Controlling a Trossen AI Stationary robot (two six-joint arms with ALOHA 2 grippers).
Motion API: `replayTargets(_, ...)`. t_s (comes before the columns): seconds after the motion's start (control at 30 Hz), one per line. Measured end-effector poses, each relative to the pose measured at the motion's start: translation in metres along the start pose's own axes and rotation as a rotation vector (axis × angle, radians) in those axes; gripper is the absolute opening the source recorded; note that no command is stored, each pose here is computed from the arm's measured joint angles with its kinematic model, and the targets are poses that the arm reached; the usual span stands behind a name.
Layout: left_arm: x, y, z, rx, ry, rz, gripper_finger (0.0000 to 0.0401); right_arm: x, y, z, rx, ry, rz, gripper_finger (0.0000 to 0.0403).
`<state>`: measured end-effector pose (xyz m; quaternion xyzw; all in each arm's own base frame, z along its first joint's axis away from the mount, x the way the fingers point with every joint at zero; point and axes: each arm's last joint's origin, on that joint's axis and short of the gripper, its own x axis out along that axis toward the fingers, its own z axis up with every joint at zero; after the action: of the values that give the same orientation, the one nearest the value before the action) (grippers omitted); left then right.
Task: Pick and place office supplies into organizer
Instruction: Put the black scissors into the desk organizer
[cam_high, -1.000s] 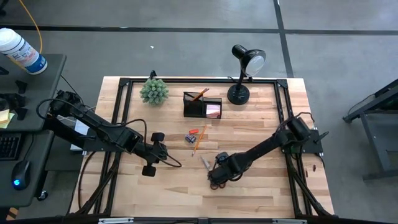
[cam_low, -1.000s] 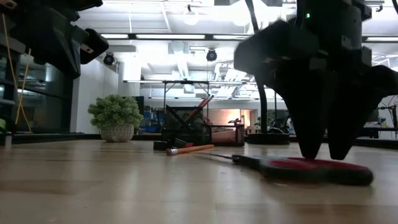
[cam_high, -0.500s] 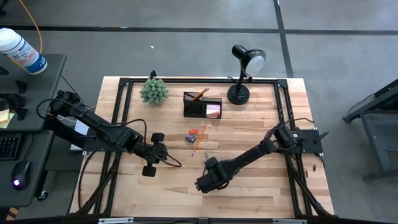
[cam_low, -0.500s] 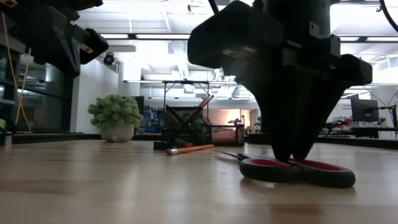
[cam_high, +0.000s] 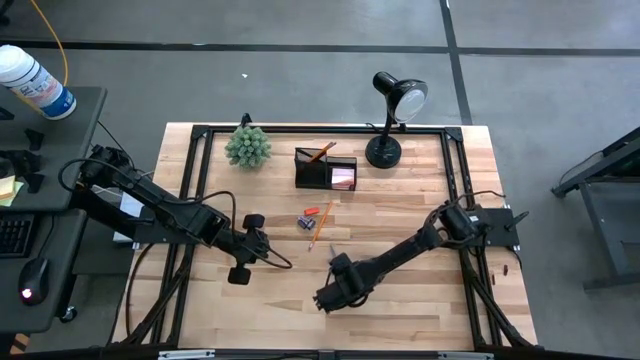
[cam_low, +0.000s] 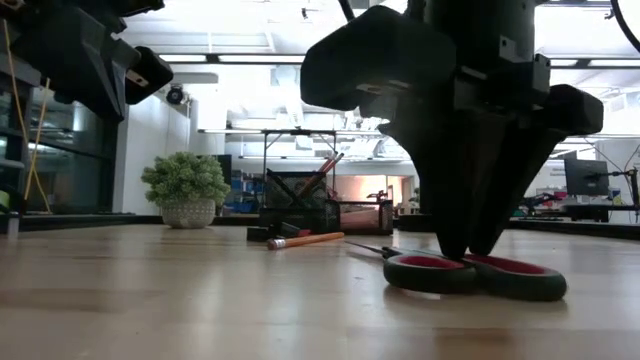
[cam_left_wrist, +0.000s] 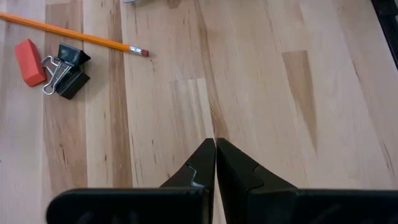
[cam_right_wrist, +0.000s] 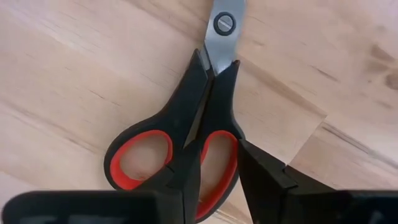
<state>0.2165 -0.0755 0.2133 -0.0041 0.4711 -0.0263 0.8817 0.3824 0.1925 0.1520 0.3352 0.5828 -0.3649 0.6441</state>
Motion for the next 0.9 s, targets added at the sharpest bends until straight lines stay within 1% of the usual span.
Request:
replayTargets(0.23, 0.000, 0.000, 0.000, 0.001, 0.000, 0.001, 0.0005, -0.022, 0.003, 0.005, -0.010, -0.079, -0.026, 0.0098)
replayTargets(0.4, 0.000, 0.000, 0.000, 0.003, 0.000, 0.003, 0.0005, -0.031, 0.003, 0.006, -0.029, -0.074, -0.039, 0.0099)
replayTargets(0.9, 0.000, 0.000, 0.000, 0.011, 0.000, 0.004, 0.0005, -0.010, -0.004, 0.000, -0.027, 0.025, -0.066, 0.0099)
